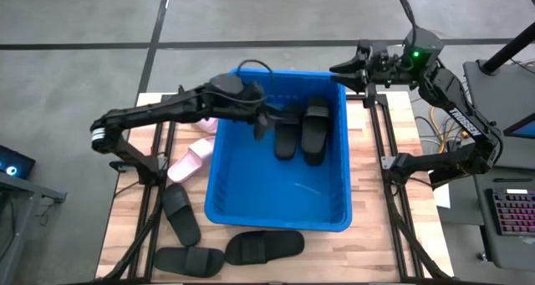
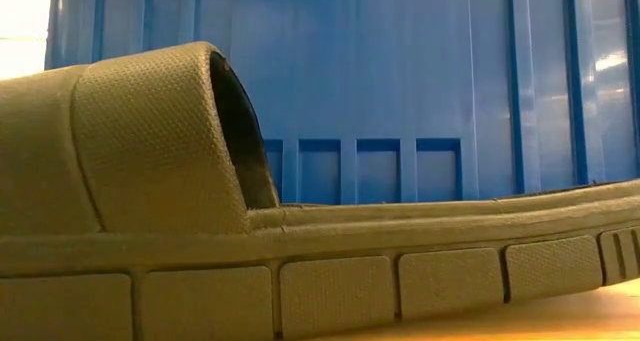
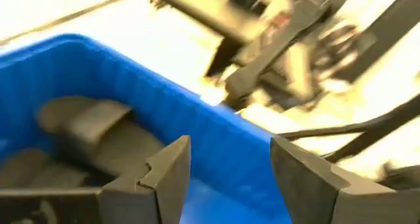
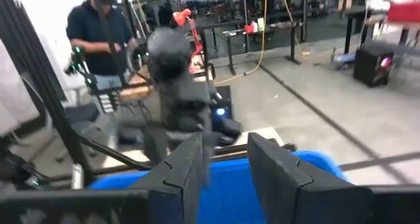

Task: Pick and place slides into bin
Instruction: Put the black slide into the blue bin

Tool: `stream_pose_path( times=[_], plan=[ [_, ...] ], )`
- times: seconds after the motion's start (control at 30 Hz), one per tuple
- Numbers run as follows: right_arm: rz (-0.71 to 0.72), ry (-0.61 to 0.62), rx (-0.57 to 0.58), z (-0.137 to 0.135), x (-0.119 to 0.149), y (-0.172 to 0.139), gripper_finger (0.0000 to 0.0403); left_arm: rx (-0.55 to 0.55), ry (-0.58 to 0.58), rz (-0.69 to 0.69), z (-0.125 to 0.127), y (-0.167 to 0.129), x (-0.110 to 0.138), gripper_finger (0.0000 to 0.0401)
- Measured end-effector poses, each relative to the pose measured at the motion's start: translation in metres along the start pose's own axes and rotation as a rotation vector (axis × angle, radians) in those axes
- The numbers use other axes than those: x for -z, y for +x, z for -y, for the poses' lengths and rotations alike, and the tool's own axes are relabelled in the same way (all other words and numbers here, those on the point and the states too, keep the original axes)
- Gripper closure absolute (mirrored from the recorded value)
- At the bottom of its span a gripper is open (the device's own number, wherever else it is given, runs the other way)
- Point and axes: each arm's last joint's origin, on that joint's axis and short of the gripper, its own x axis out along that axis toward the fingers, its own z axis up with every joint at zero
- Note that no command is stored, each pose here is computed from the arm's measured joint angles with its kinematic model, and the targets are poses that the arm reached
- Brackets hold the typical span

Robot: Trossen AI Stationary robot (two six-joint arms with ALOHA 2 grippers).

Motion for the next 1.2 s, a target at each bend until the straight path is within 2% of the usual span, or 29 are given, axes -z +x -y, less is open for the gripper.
stream_pose_path(
  times=[0.17,0.27,0.33,0.43,0.6,0.9,1.0,1.2],
  plan=[
    [0.006,-0.175,0.063,-0.001,-0.001,-0.003,0.0289,0.132,-0.174,-0.032,0.02,-0.021,0.001,0.0208],
    [0.004,-0.245,0.162,0.001,-0.003,-0.005,0.0289,0.22,-0.273,-0.127,0.034,-0.028,0.009,0.0208],
    [-0.002,-0.245,0.236,0.003,-0.003,-0.006,0.029,0.274,-0.355,-0.193,0.046,-0.033,0.014,0.0208],
    [0.005,-0.163,0.29,0.005,-0.003,-0.006,0.0289,0.341,-0.428,-0.278,0.067,-0.038,0.024,0.0208],
    [-0.005,-0.053,0.288,0.005,0.0,-0.006,0.0292,0.424,-0.418,-0.371,0.098,-0.049,0.041,0.0208],
    [-0.065,0.123,0.294,0.005,0.009,-0.006,0.0291,0.509,-0.397,-0.498,0.148,-0.064,0.073,0.0208],
    [-0.109,0.18,0.3,0.005,0.014,-0.007,0.0295,0.508,-0.383,-0.514,0.16,-0.066,0.084,0.0208],
    [-0.16,0.342,0.318,0.005,0.021,-0.008,0.0298,0.455,-0.469,-0.586,0.178,-0.063,0.106,0.0208]
  ],
)
